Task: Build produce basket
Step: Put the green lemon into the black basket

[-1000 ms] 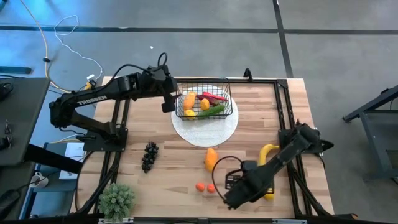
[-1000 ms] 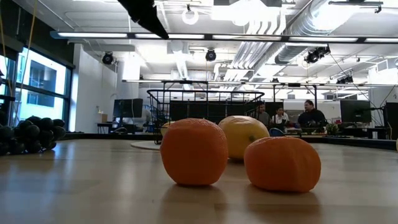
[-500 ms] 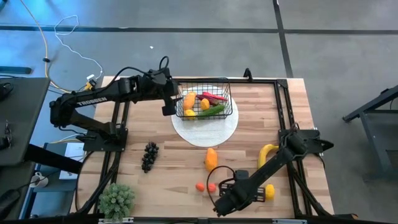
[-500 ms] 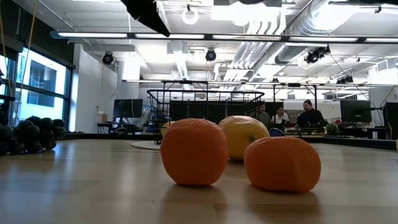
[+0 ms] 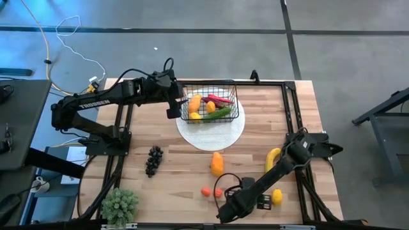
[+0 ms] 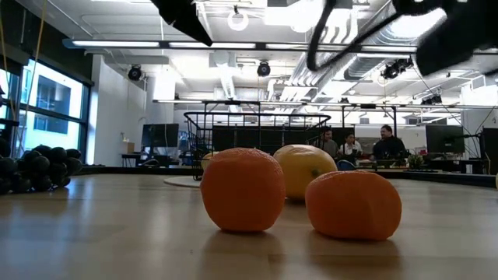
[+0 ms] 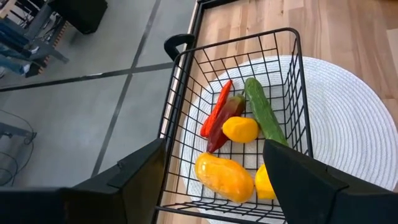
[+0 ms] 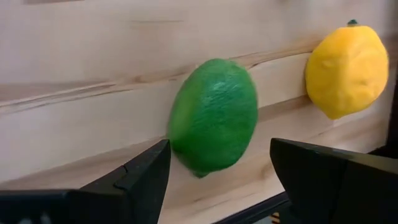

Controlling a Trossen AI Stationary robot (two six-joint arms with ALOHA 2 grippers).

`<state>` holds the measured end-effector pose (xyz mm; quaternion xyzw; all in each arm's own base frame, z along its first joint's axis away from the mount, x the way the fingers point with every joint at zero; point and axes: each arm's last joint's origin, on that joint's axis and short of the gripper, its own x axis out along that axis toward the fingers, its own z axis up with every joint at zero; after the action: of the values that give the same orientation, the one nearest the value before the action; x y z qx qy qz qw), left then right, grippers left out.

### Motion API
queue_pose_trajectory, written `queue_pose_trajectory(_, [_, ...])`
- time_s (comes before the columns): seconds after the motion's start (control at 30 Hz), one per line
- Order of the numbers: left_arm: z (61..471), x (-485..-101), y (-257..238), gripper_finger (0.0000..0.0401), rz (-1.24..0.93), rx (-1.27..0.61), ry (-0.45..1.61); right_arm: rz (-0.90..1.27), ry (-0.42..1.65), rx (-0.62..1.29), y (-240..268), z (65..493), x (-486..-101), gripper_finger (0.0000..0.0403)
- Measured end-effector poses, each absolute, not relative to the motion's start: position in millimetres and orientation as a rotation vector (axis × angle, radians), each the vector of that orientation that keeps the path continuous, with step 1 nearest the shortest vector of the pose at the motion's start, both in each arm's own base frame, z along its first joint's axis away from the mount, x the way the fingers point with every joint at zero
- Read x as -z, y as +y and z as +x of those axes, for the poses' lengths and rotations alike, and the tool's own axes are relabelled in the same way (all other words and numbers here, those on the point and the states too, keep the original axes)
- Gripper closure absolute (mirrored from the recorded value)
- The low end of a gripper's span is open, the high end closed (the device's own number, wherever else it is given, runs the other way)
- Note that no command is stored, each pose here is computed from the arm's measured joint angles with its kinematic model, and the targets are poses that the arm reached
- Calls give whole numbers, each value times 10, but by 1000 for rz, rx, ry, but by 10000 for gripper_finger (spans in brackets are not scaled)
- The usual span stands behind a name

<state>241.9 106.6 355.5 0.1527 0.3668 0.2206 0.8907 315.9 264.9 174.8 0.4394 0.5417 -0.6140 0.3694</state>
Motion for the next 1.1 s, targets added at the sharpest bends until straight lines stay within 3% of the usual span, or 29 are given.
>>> queue_pose_trajectory(0.43, [2420,-3554,1067,144,341,-449,767,1091,1416,1628,2676,3184,-1480,152])
queue_pose_trajectory(0.73, [2419,-3555,1069,144,343,-457,769,1099,1417,1633,2644,3210,-1480,250])
queue_pose_trajectory(1.1, [2348,-3479,1061,144,270,-524,866,1159,1247,1445,2525,3294,-1949,252])
